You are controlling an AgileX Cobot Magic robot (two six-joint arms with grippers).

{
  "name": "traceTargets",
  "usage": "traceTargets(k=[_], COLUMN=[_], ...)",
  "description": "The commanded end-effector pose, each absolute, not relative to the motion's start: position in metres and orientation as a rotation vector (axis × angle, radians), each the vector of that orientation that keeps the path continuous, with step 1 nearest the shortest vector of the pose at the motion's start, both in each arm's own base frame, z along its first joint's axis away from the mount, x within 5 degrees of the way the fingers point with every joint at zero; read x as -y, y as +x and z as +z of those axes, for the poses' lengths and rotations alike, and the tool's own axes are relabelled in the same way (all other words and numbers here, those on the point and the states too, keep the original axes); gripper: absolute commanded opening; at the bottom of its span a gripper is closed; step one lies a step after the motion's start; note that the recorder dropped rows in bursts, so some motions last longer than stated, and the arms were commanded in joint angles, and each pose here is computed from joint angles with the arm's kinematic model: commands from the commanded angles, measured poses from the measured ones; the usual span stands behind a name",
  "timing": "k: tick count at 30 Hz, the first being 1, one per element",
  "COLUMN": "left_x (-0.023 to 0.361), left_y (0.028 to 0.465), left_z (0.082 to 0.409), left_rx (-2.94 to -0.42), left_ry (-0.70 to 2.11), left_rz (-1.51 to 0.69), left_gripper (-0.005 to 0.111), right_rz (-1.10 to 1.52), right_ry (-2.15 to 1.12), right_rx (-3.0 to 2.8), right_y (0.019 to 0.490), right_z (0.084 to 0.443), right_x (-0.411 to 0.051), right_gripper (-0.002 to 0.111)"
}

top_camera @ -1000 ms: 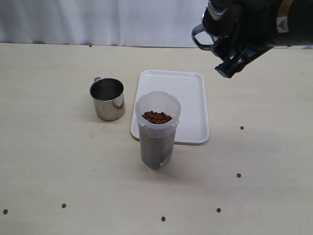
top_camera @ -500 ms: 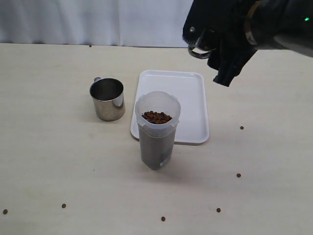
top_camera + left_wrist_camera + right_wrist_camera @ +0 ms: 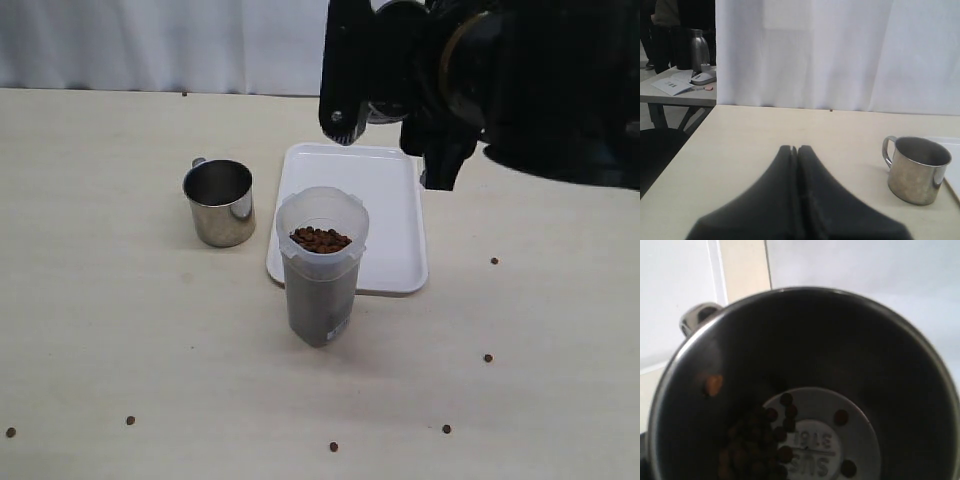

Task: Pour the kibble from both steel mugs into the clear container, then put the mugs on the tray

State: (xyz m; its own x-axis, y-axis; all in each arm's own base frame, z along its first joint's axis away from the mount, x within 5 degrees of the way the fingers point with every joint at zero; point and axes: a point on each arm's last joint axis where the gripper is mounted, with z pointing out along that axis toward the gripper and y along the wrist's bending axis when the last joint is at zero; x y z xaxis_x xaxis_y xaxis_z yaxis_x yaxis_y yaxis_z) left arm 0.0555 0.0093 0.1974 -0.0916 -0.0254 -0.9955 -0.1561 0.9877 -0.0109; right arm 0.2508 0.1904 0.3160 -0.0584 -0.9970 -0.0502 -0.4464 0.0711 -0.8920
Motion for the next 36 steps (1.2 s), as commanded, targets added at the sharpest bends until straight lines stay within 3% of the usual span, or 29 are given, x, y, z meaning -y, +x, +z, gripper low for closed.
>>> traceTargets(k=[1,10,23,36], left_x=[-0.009,-0.009,-0.009,-0.009], left_y=[0.055,0.055,0.055,0.055], left_z=[0.198,0.198,0.198,0.198], left_rx=[-1.651,-1.651,-1.651,-1.651], left_ry=[-0.137,-0.137,-0.137,-0.137], left_rz=[0.1,0.1,0.1,0.1], left_gripper=[0.0,0.0,0.0,0.0], right_rz=[-0.968,-1.084,-1.255,-1.347], right_ry=[-1.474,-1.551,-1.628,-1.62], right_rx=[-1.585,-1.424,-1.338,-1.176], right_y=[0.246,0.231,0.245,0.226], right_z=[0.317,0.298,0.274,0.278], right_x=[-0.194,-0.201,-0.213,-0.235], right_gripper=[0.005,0.005,0.005,0.005])
